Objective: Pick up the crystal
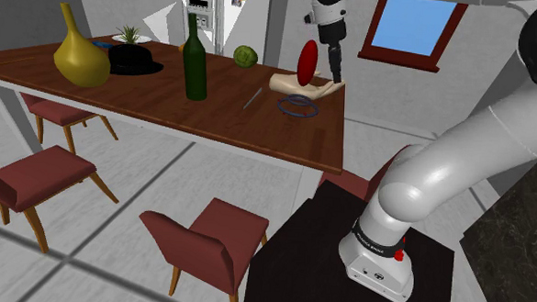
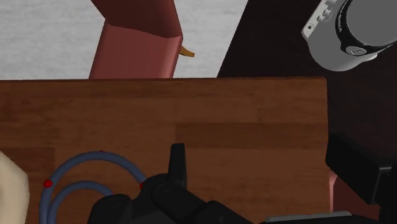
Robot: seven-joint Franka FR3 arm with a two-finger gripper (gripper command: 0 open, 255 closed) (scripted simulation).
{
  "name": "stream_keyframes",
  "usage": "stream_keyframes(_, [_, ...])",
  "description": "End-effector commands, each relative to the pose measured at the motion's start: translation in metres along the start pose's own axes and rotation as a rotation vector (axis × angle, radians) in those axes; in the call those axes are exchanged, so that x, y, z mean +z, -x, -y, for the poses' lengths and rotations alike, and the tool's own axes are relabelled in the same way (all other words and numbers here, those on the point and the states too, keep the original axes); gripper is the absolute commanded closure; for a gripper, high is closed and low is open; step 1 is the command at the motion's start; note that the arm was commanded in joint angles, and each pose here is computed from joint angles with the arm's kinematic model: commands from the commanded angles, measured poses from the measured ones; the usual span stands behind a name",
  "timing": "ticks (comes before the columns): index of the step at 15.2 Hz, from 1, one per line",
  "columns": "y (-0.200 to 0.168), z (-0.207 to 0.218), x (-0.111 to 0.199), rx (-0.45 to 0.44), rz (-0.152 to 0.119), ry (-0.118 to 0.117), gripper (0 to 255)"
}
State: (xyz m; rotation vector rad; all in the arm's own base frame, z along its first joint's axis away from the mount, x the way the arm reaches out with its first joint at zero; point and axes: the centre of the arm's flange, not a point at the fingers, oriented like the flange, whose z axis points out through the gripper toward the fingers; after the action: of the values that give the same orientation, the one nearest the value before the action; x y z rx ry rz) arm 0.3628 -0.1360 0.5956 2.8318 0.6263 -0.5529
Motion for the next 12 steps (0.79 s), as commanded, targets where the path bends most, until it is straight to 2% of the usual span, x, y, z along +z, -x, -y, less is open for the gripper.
stream_keyframes(1, [-0.006, -0.022, -0.005, -0.055, 0.045, 0.024, 0])
stream_keyframes(12, [-0.067, -0.129, -0.044, -0.340, 0.277, 0.151, 0])
